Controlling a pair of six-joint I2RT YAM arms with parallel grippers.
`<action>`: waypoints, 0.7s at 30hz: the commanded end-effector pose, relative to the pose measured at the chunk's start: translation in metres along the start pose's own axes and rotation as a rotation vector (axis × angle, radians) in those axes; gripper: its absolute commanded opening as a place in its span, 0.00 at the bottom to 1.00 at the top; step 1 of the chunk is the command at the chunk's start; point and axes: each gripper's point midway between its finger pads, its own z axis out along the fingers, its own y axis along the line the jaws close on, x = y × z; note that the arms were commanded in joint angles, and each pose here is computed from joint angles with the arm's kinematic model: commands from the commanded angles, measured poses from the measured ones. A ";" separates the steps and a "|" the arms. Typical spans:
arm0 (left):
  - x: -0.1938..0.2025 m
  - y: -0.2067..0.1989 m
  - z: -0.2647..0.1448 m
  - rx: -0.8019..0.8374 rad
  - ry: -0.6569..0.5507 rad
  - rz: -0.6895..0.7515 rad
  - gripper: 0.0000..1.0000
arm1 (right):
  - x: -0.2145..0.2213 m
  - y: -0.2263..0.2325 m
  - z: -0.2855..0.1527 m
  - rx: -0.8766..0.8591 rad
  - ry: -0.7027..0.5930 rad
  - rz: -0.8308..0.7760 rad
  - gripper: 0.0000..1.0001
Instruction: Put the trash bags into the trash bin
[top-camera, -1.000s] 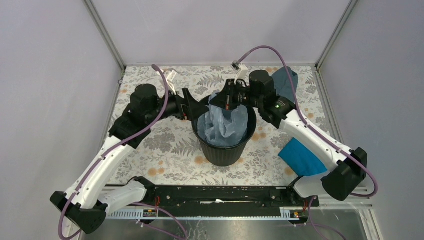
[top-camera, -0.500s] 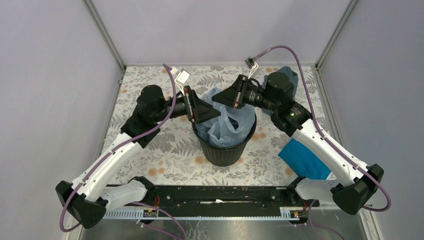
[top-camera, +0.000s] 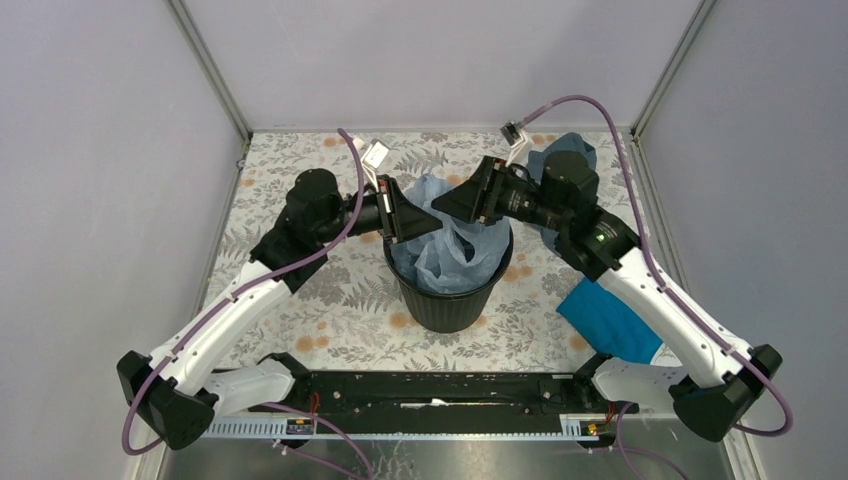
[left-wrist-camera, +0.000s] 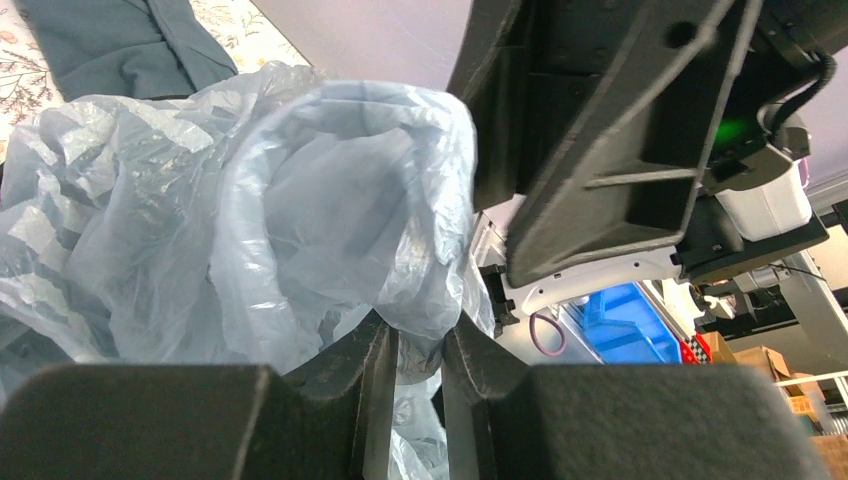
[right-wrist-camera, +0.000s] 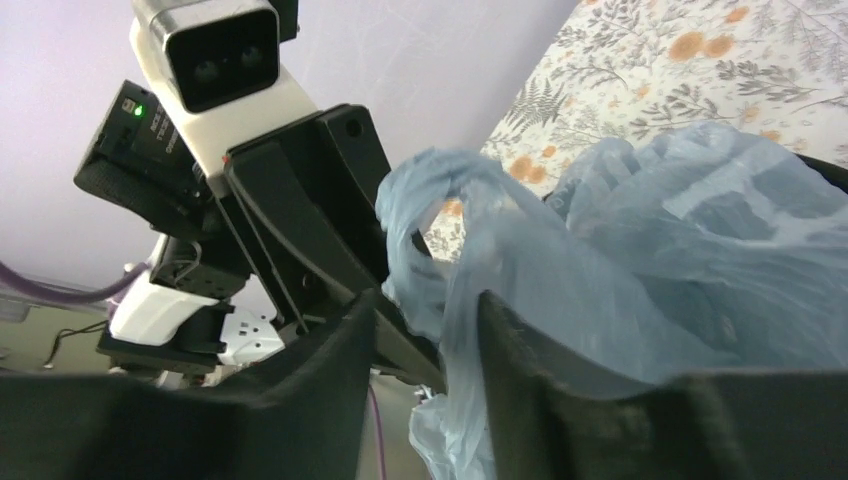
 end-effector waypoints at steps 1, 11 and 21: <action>-0.018 -0.018 -0.010 0.022 -0.065 0.061 0.25 | -0.005 0.010 -0.025 -0.003 -0.041 -0.122 0.61; -0.020 -0.026 -0.016 0.037 -0.074 0.071 0.22 | -0.006 0.005 -0.007 -0.043 -0.048 -0.116 0.64; -0.026 -0.021 -0.021 -0.016 -0.106 0.081 0.49 | -0.003 0.015 -0.004 -0.132 -0.060 -0.070 0.01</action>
